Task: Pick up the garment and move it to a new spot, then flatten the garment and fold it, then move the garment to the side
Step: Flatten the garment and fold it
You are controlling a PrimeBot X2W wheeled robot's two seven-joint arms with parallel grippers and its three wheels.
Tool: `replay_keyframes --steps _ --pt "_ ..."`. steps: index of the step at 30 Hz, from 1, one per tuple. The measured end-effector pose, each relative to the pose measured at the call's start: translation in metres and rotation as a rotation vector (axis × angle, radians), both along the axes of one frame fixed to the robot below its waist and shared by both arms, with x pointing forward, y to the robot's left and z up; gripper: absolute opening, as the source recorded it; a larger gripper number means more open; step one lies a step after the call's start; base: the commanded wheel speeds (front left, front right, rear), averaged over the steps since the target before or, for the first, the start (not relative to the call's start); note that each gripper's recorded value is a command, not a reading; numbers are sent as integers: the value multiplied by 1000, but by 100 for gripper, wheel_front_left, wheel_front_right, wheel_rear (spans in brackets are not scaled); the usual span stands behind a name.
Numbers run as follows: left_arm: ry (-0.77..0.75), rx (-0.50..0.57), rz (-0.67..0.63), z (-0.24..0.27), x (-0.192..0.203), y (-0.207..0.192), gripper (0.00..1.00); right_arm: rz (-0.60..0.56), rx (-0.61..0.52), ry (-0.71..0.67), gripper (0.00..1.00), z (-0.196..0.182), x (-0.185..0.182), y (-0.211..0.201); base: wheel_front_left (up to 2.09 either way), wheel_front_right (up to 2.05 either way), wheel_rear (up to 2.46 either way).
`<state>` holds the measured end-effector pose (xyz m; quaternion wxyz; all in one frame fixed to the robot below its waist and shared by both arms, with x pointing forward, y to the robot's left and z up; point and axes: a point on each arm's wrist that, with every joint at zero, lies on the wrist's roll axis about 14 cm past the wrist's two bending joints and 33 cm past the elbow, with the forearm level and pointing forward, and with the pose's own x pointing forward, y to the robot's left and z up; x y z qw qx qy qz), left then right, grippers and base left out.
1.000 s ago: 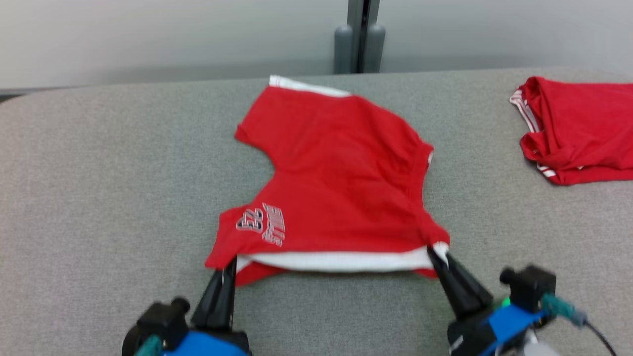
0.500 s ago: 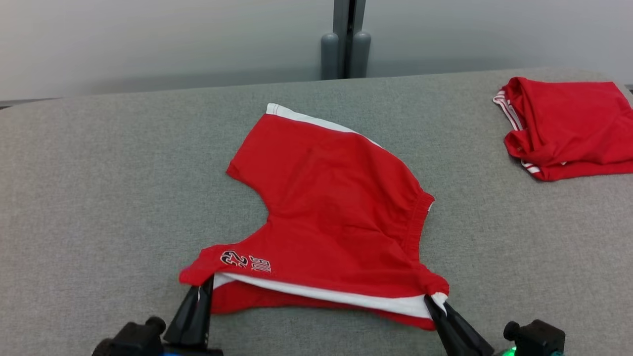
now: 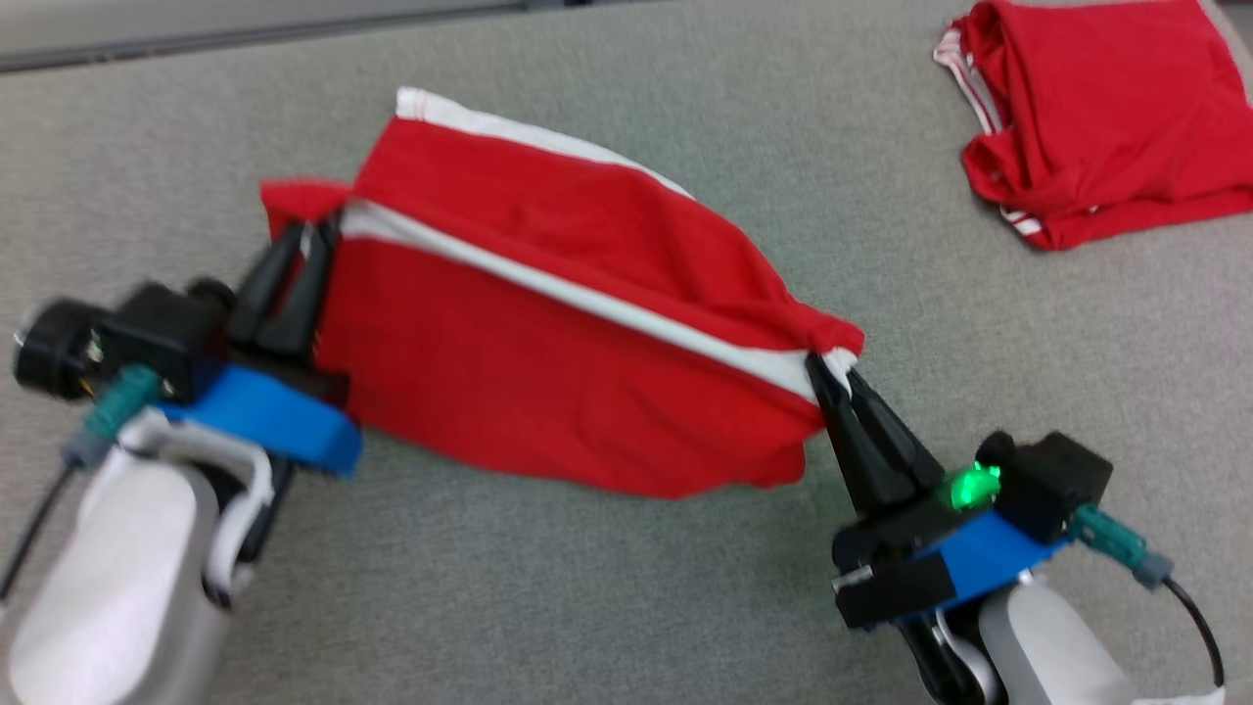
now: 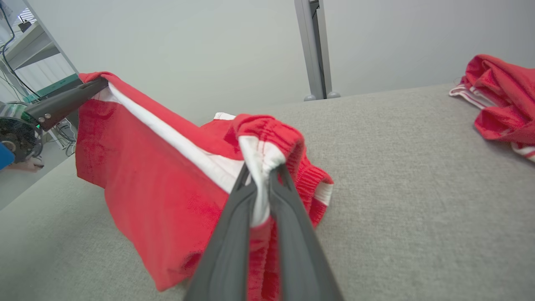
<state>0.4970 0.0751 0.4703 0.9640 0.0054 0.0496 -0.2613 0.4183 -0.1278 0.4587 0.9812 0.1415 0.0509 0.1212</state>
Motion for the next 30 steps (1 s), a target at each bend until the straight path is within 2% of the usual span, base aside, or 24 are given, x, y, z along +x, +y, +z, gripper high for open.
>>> replay_keyframes --steps 5,10,18,19,20,21,22,27,30 --pt "-6 36 -57 -11 46 -18 0 -37 -6 -3 0 -11 30 -8 0 0 0" --pt "34 72 -94 -32 76 -32 0 -54 -45 8 0 -23 51 -15 0 0 0" --pt "93 97 -107 -66 93 -40 0 -79 -44 48 0 -39 66 -23 0 0 0" --pt "100 102 -110 -69 93 -41 0 -78 -39 53 26 -41 66 -23 0 0 0" --pt "102 102 -109 -72 94 -41 43 -76 -32 55 93 -41 65 -21 0 0 0" --pt "107 87 -100 -72 96 -40 94 -73 -27 55 100 -42 66 -20 0 0 0" --pt "108 88 -100 -73 96 -40 100 -72 -23 50 100 -40 66 -19 0 0 0" --pt "57 58 -83 -59 98 -38 100 -81 -18 25 100 -29 62 -20 0 0 0" --pt "-2 -10 -29 -33 102 -26 100 -119 -18 22 100 -25 42 -29 0 0 0"
